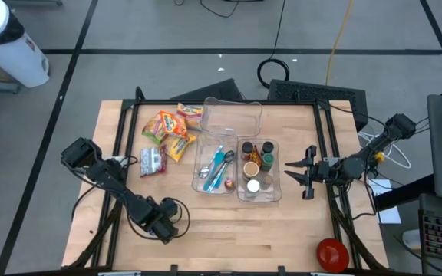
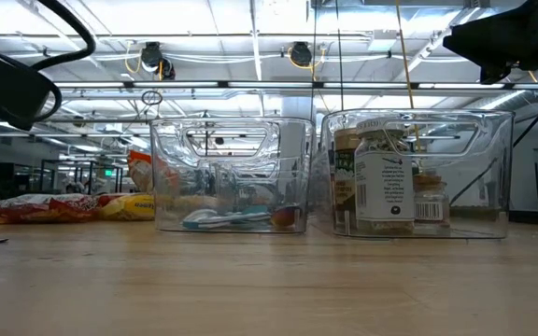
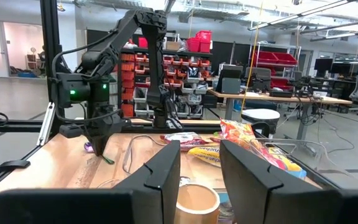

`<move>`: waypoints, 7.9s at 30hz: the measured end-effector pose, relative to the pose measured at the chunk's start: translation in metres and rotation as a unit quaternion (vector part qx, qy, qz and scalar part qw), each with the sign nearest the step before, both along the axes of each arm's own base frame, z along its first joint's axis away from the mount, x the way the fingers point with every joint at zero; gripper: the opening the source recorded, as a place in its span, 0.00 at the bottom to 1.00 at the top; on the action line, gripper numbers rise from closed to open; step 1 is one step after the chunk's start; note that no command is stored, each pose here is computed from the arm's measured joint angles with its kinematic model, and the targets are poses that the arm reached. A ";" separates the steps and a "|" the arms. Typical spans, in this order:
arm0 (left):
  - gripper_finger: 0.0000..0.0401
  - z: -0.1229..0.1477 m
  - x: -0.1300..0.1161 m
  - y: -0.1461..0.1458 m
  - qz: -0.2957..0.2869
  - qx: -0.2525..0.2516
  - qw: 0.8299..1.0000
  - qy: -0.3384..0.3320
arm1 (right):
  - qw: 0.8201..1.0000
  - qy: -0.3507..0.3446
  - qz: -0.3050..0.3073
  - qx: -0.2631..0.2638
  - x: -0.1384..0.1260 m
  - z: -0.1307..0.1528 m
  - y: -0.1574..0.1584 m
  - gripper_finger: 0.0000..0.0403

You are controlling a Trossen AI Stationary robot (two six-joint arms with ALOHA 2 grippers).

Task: Pick & Place Food Item
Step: Put the blue green spoon into the bottom left transparent bin, then put the red noodle pack into the top transparent bin

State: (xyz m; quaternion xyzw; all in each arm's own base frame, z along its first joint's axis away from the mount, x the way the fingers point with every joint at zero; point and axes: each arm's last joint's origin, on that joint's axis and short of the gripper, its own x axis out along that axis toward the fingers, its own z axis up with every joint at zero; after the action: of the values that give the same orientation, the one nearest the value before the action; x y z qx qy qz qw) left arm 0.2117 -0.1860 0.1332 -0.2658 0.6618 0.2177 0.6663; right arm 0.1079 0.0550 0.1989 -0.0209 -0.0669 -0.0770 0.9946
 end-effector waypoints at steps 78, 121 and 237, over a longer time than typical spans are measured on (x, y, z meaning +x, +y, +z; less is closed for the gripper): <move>0.00 0.106 0.112 0.192 0.084 0.173 0.890 -0.413 | 1.000 0.001 -0.005 -0.006 0.000 0.000 0.000 0.26; 0.01 0.029 0.177 0.192 0.068 0.096 0.974 -0.192 | 1.000 -0.002 -0.004 -0.005 0.000 0.001 0.000 0.26; 0.73 0.038 -0.062 0.235 0.376 0.073 0.921 -0.066 | 0.993 0.096 -0.060 -0.046 0.018 0.069 -0.026 0.26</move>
State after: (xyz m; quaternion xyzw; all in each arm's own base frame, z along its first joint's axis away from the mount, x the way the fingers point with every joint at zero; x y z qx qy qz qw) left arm 0.1496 0.0487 0.1714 -0.4593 0.4502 0.4819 0.5950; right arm 0.1260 0.0289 0.2679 -0.0780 0.0267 -0.1312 0.9879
